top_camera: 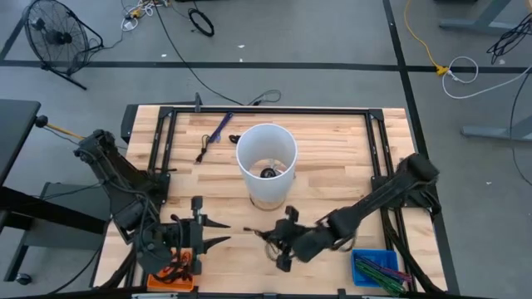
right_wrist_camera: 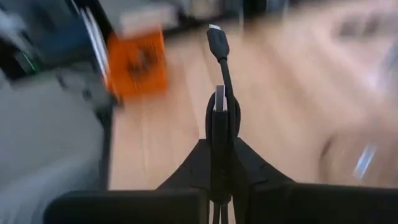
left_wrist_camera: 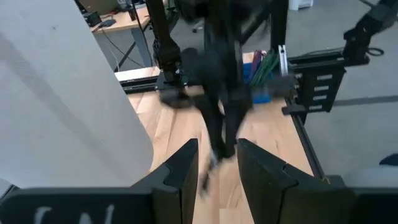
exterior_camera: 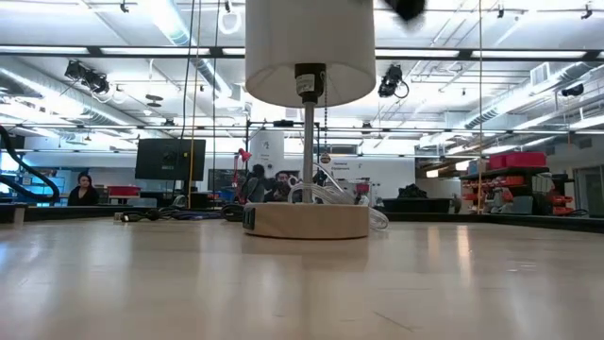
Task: Pick & Place USB Port
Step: Put the black charger cable into the orange bin
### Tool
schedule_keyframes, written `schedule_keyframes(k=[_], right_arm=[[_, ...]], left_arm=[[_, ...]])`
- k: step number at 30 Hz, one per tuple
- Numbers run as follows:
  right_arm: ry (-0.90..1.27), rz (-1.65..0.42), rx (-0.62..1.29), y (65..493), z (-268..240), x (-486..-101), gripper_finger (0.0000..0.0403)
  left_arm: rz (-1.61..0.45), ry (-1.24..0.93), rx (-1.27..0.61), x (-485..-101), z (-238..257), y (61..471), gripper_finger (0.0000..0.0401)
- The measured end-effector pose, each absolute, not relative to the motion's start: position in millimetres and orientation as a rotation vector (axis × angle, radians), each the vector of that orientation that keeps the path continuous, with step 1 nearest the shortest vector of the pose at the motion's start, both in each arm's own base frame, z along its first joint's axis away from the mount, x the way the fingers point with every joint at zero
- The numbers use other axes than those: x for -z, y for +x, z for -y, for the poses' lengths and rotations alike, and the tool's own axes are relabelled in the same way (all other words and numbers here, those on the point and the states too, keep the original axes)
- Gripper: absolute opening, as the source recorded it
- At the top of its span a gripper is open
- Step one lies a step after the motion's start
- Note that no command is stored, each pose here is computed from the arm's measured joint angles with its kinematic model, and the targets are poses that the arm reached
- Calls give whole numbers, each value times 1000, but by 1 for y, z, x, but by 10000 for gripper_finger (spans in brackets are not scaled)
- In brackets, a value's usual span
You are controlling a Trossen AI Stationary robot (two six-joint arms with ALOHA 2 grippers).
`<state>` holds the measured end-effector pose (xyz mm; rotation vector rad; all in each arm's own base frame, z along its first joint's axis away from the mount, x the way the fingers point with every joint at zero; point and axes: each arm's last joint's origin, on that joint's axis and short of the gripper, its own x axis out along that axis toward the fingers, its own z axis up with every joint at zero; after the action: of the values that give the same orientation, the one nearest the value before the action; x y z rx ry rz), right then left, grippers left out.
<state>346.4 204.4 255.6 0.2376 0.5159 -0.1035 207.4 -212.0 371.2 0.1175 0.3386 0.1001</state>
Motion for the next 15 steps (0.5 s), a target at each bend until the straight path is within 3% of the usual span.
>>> schedule_keyframes(k=[9, 15], right_arm=[[67, -172, 69, 322, -196, -338, 20], [-33, -17, -31, 322, -199, -358, 20]], left_arm=[[-280, 82, -131, -379, 205, 220, 117], [-230, 91, -98, -387, 203, 228, 117]])
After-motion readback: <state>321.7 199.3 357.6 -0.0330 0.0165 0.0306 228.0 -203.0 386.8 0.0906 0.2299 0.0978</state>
